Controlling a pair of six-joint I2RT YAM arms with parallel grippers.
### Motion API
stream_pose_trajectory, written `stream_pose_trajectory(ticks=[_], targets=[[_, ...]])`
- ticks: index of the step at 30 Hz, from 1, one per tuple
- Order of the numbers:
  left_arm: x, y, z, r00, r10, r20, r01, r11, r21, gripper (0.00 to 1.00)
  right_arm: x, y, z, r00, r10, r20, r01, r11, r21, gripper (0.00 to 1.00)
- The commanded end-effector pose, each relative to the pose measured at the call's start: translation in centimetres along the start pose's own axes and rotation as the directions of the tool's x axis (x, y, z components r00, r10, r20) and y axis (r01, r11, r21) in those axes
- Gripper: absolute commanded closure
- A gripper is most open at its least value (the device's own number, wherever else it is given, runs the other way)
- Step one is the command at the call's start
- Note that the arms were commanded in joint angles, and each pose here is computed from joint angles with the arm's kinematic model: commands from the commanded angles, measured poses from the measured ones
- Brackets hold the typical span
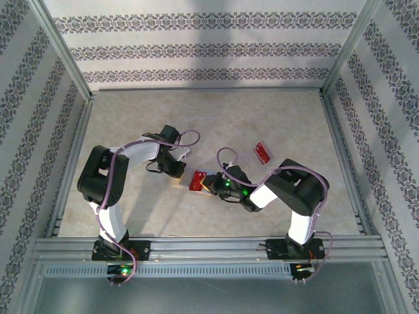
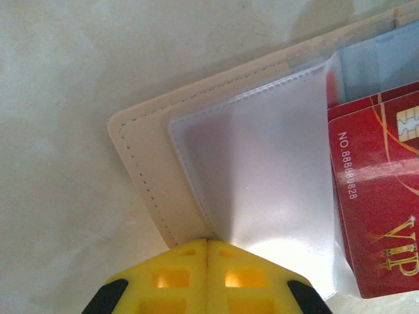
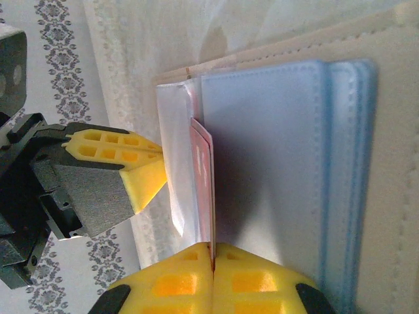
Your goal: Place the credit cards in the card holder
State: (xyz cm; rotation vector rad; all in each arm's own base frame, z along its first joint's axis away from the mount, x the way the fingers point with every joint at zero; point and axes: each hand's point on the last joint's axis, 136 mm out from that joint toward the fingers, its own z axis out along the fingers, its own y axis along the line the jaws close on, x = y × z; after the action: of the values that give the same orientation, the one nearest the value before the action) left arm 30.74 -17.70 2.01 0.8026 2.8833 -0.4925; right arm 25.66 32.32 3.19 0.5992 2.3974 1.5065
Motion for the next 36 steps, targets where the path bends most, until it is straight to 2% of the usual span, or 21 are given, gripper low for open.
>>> stream_pose_trajectory(ticks=[1,19,36], targets=[[1.6,-0.4,1.3,0.998,0.012,-0.065,-0.013,1.0,-0.008,1.0,-0.4,-1.9,-0.7,0.999,0.028,0.021,-0.029,0.998,0.059,1.0],[1.5,-0.4,1.3,0.998,0.009,-0.068,-0.01,1.0,-0.003,1.0,-1.1,-0.6,1.4,1.0,0.017,0.0,-0.017,0.999,0.041,1.0],[1.5,-0.5,1.4,0.998,0.01,-0.069,-0.011,1.0,0.0,1.0,-1.9,-1.3,1.6,1.0,-0.012,0.026,0.011,0.999,0.039,1.0]])
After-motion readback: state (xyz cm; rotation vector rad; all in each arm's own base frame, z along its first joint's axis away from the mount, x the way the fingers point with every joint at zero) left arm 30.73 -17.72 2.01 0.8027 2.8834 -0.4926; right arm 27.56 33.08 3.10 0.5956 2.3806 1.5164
